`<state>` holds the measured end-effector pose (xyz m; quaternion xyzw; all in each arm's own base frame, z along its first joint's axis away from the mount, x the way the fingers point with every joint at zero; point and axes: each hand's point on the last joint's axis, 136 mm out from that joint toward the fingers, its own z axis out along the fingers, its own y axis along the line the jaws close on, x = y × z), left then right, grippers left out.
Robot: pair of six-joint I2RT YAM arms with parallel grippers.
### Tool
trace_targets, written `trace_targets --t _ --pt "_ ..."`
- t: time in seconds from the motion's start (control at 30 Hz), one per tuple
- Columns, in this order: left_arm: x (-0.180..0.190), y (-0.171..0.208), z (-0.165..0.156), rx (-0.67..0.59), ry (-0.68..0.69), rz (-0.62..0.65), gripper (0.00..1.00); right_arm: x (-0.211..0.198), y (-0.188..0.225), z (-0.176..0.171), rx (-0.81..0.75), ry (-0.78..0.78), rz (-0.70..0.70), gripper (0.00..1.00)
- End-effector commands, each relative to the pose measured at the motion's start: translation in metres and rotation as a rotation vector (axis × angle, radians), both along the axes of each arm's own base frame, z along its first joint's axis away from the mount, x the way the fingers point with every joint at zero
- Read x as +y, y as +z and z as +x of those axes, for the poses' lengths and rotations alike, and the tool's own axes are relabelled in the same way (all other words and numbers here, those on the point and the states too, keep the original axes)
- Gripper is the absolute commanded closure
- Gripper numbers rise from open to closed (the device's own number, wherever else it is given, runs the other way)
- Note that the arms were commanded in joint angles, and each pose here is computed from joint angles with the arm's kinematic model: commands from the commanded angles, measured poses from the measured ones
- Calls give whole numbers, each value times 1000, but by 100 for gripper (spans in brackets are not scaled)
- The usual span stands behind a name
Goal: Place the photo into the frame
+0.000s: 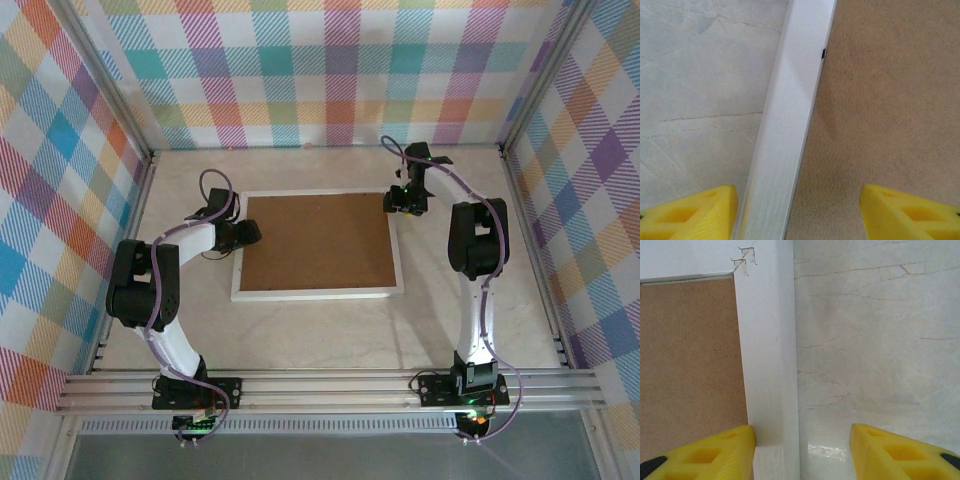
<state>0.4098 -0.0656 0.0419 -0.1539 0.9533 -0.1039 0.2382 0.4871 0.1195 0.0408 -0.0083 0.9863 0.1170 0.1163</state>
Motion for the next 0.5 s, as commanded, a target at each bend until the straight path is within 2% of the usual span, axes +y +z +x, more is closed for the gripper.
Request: trace_targets --t 0.0,0.13,0.47 --pt "3 -6 0 25 -5 6 34 4 -28 -22 136 -9 -1 46" --pt "0 -7 1 24 -11 -10 34 9 -44 -40 215 -15 -25 45" --pt "-8 -9 2 23 -30 -40 34 34 -57 -51 250 110 -248 40"
